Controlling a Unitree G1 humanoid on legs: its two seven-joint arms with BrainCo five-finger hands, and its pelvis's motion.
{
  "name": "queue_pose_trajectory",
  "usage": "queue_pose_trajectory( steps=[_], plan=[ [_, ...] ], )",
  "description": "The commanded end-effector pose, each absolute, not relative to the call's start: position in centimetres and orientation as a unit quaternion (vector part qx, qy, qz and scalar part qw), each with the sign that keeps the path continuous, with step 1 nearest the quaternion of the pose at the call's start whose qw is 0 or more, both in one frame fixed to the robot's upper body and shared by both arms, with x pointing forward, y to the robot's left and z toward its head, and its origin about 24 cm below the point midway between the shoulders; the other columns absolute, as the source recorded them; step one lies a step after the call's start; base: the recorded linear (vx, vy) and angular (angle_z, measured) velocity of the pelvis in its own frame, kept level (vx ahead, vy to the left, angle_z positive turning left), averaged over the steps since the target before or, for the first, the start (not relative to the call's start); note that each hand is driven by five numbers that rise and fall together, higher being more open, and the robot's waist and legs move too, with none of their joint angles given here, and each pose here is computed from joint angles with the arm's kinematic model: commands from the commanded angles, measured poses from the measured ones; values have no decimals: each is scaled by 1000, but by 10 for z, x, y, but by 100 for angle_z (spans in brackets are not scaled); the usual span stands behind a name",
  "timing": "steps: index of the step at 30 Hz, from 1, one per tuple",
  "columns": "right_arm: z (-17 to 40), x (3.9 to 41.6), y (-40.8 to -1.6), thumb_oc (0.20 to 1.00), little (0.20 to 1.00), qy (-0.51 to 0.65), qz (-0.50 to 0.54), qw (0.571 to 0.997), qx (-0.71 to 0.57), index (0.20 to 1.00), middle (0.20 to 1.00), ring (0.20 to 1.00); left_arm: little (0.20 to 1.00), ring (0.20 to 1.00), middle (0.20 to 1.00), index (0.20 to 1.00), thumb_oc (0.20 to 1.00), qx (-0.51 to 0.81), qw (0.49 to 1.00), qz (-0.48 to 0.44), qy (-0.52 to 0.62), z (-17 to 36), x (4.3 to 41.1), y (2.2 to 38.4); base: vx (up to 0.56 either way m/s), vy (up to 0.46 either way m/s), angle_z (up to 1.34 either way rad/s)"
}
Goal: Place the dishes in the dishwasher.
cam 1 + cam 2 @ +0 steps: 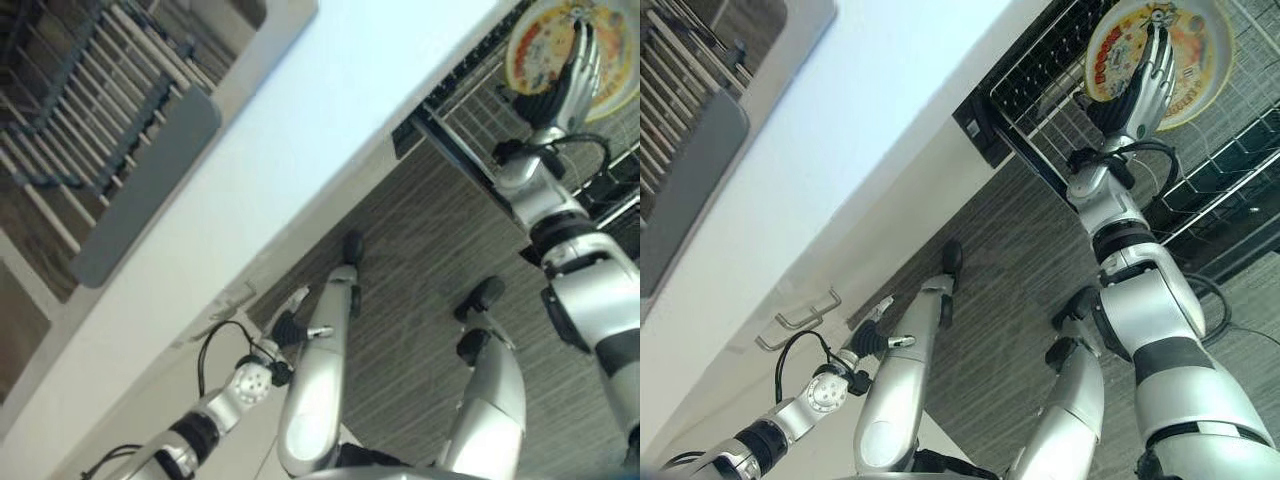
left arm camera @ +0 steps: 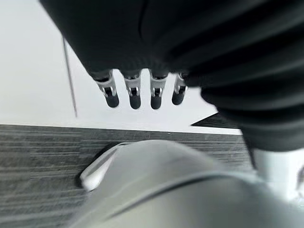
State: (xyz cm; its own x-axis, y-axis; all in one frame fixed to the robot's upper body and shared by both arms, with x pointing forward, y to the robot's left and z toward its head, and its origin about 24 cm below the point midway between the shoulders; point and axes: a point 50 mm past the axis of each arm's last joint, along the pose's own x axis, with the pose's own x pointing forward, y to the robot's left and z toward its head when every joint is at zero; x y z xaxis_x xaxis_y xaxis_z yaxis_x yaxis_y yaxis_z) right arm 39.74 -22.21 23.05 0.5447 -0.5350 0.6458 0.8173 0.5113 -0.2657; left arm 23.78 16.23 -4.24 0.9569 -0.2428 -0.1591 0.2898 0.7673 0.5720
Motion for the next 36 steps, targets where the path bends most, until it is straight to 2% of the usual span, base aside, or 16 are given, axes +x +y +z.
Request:
queue_pose_trajectory(
  steps=[1,5,9,10,15,16,19,21,23,26,28,29,32,36],
  plan=[
    [229,384,-228,1000,1000,-307,-437,817,-216,1000,1000,1000,1000,1000,1000,1000,1000,279,943,-158,85,-65,212,141,0,0,0],
    [212,380,-222,1000,1000,-299,-439,830,-170,1000,1000,1000,1000,1000,1000,1000,1000,272,945,-144,109,-72,209,140,-6,28,-10],
    [183,374,-212,1000,1000,-280,-405,864,-106,1000,1000,1000,1000,1000,1000,1000,1000,262,947,-117,147,-81,209,144,38,14,-16],
    [182,366,-200,1000,1000,-323,-362,874,-16,1000,1000,1000,1000,1000,1000,1000,1000,266,944,-116,160,-85,207,141,76,-7,-20],
    [158,351,-172,1000,1000,-309,-265,909,88,1000,1000,1000,1000,1000,1000,1000,1000,255,937,-104,215,-102,194,143,101,-37,-15],
    [149,342,-162,1000,1000,-305,-195,925,116,1000,1000,1000,1000,1000,1000,1000,1000,251,933,-90,242,-111,182,147,0,-54,-14],
    [157,326,-150,1000,1000,-368,-166,907,123,1000,1000,1000,1000,1000,1000,1000,1000,263,925,-88,261,-118,174,151,34,-36,-9],
    [173,294,-138,1000,1000,-465,-128,871,95,1000,1000,1000,1000,1000,1000,1000,1000,281,899,-92,325,-133,156,164,107,-76,-23],
    [175,287,-145,1000,1000,-476,-136,863,95,1000,1000,1000,1000,1000,1000,1000,1000,273,887,-90,361,-140,147,172,70,-100,-22],
    [166,283,-171,1000,1000,-461,-225,858,35,1000,1000,1000,1000,1000,1000,1000,1000,248,865,-106,423,-150,129,182,74,-107,-9],
    [159,279,-210,1000,1000,-413,-282,866,14,1000,1000,1000,1000,1000,1000,1000,1000,200,840,-122,489,-159,106,186,42,-153,-1],
    [156,278,-220,1000,1000,-402,-259,878,5,1000,1000,1000,1000,1000,1000,1000,1000,187,835,-115,504,-162,96,188,13,-118,5],
    [138,269,-241,1000,1000,-355,-299,886,-4,1000,1000,1000,1000,1000,1000,1000,1000,183,827,-109,520,-163,88,194,37,-101,5],
    [98,252,-293,1000,1000,-231,-321,917,59,1000,1000,1000,1000,1000,1000,1000,1000,177,808,-98,553,-165,77,207,32,-100,0]
  ],
)
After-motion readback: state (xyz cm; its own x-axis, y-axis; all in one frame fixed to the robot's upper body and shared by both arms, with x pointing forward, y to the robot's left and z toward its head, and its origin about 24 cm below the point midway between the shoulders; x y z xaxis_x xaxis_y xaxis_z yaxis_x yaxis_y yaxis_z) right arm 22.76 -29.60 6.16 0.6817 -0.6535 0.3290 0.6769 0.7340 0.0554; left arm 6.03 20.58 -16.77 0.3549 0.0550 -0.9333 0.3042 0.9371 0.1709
